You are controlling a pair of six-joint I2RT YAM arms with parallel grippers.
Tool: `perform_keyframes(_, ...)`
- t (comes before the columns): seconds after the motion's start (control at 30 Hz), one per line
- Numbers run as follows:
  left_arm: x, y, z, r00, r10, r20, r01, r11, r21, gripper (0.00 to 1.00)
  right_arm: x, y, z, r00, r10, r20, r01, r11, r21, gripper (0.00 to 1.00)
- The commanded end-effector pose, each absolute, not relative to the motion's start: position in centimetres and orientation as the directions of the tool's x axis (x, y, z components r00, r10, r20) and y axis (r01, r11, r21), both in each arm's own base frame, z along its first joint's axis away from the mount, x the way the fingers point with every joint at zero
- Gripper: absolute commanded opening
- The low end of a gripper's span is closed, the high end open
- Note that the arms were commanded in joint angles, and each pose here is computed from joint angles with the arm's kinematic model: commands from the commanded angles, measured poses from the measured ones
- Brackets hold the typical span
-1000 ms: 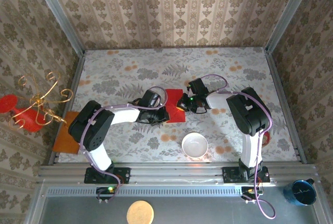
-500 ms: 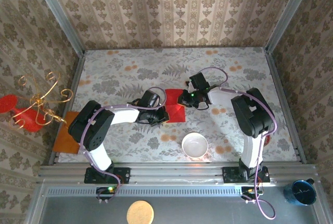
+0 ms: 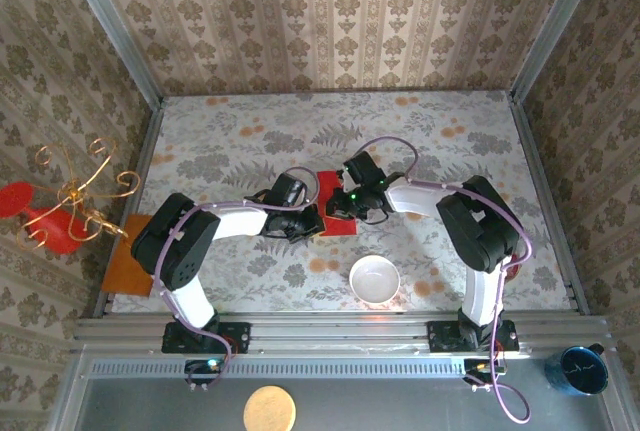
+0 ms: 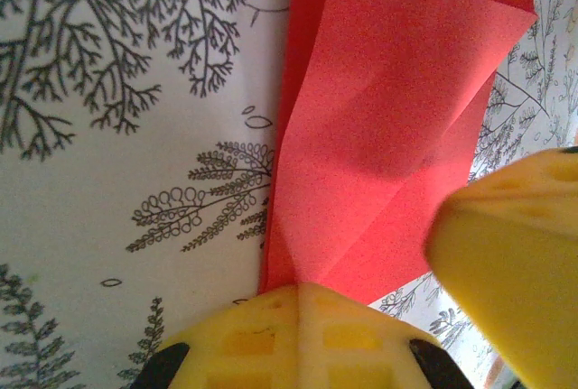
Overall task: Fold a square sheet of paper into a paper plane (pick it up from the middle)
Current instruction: Fold the triangle a second time at the center of the table.
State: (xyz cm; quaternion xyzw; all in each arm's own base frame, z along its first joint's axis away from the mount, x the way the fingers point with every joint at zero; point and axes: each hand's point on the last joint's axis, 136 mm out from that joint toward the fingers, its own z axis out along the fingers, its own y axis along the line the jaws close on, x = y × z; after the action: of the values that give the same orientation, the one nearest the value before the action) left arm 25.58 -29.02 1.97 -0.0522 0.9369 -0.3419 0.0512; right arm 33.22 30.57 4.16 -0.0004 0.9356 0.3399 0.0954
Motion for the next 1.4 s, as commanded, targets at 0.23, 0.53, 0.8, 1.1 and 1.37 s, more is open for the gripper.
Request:
perform_keyframes(0.23,24.5,-27.5,0.7,-0.99,-0.138,-0.005,-0.107,0.785,-0.61,0.04,32.7,29.7,0.4,-0.992,0.057,-0.113,-0.017,0.825,0.565,0.02)
perform_keyframes(0.53,26.9,-28.9,4.9,-0.986,-0.115,-0.121,-0.001,0.726,-0.688,0.08,32.4,28.5,-0.8,-0.993,0.059,-0.101,-0.004,0.847,0.532,0.01)
perform_keyframes(0.8,26.4,-29.1,2.4,-0.992,-0.12,-0.044,-0.059,0.735,-0.676,0.07,32.6,28.7,-0.8,-0.993,0.068,-0.097,0.002,0.832,0.554,0.01)
perform_keyframes(1.1,24.1,-26.3,-0.9,-0.986,-0.159,0.056,-0.164,0.822,-0.545,0.06,33.6,27.9,-0.9,-0.988,0.095,-0.118,0.011,0.82,0.572,0.01)
perform_keyframes(1.37,21.8,-23.5,-3.4,-0.968,-0.208,0.139,-0.248,0.874,-0.419,0.06,37.6,23.7,-0.9,-0.957,0.248,-0.15,0.097,0.763,0.639,0.01)
